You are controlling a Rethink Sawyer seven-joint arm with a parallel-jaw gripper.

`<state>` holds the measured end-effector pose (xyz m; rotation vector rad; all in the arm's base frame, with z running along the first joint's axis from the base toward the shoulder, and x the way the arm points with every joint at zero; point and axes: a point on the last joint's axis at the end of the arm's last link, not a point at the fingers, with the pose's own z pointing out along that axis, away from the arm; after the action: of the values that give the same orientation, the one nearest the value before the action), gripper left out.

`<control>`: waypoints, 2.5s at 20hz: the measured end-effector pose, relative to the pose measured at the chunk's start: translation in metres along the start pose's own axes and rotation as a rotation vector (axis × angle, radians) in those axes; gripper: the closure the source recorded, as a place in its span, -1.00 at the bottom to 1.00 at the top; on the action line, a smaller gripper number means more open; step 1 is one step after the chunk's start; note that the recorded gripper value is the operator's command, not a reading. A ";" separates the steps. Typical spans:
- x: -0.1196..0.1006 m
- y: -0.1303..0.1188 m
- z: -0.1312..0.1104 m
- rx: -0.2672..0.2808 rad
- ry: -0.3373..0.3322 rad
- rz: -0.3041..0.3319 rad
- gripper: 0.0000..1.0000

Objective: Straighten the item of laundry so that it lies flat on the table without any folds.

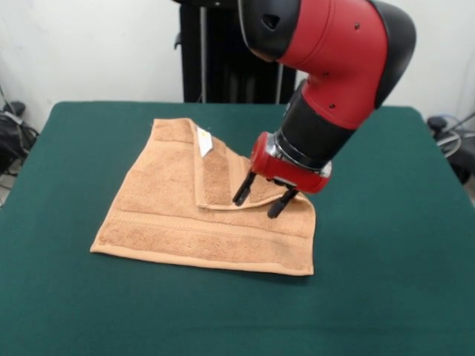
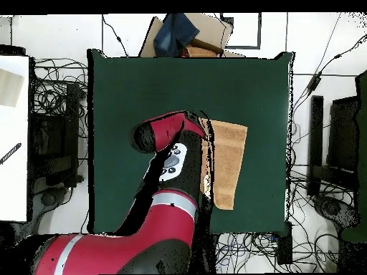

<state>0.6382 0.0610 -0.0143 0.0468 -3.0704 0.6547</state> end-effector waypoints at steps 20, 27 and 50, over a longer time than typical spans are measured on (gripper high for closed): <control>0.009 0.023 -0.013 -0.018 -0.033 -0.023 -1.00; 0.021 0.020 -0.013 0.005 0.057 -0.023 -1.00; 0.025 0.020 -0.013 0.005 0.068 -0.022 -1.00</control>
<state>0.6125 0.0840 -0.0109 0.0575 -2.9991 0.6485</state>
